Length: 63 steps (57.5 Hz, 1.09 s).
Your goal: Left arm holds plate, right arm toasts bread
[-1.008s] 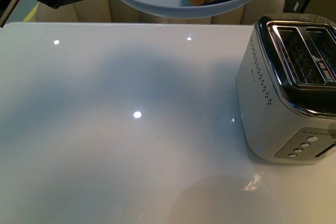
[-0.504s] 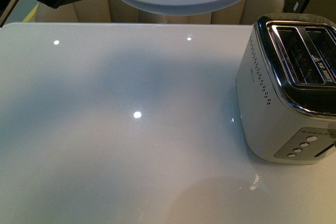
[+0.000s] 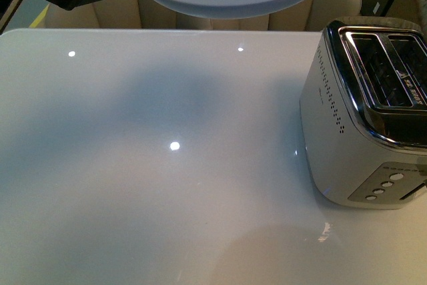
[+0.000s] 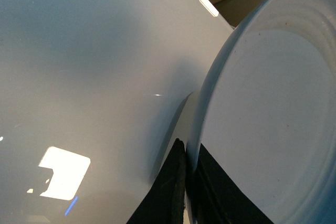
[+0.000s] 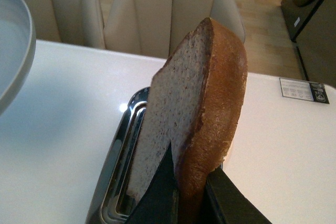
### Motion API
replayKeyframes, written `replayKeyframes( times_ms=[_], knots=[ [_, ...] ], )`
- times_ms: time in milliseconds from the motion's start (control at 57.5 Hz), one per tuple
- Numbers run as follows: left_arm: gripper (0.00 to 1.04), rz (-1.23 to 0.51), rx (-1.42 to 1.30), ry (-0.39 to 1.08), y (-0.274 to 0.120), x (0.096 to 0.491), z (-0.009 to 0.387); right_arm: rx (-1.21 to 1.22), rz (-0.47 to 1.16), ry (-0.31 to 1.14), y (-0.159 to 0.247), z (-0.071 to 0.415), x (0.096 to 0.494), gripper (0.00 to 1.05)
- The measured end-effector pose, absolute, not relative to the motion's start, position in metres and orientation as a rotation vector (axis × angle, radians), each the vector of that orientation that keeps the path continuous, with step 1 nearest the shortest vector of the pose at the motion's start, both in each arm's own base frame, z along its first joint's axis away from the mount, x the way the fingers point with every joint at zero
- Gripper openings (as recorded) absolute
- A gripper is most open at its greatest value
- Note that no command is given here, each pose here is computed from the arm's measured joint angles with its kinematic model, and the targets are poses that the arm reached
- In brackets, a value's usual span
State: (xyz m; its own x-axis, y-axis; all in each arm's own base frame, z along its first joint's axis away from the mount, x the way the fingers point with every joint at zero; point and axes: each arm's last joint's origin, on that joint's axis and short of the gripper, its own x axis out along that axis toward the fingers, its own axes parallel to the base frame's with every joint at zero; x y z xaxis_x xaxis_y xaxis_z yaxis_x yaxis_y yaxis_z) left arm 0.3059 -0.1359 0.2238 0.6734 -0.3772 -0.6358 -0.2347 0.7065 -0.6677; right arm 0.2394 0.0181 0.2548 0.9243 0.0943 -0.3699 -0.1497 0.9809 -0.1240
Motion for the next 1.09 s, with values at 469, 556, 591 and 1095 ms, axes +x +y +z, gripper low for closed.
replayKeyframes(
  times_ms=[469, 556, 591, 1095],
  knots=[
    [0.03, -0.092, -0.807, 0.852, -0.136, 0.306, 0.224, -0.202, 0.135, 0.464, 0.025, 0.234, 0.25, 0.03],
    [0.03, -0.091, -0.807, 0.852, -0.136, 0.306, 0.224, -0.208, 0.136, 0.479, 0.026, 0.23, 0.253, 0.03],
    [0.03, -0.092, -0.807, 0.852, -0.136, 0.306, 0.224, -0.212, 0.135, 0.493, 0.027, 0.226, 0.255, 0.03],
    [0.03, -0.091, -0.807, 0.852, -0.136, 0.306, 0.224, -0.258, 0.106, 0.535, 0.036, 0.211, 0.272, 0.03]
  ],
)
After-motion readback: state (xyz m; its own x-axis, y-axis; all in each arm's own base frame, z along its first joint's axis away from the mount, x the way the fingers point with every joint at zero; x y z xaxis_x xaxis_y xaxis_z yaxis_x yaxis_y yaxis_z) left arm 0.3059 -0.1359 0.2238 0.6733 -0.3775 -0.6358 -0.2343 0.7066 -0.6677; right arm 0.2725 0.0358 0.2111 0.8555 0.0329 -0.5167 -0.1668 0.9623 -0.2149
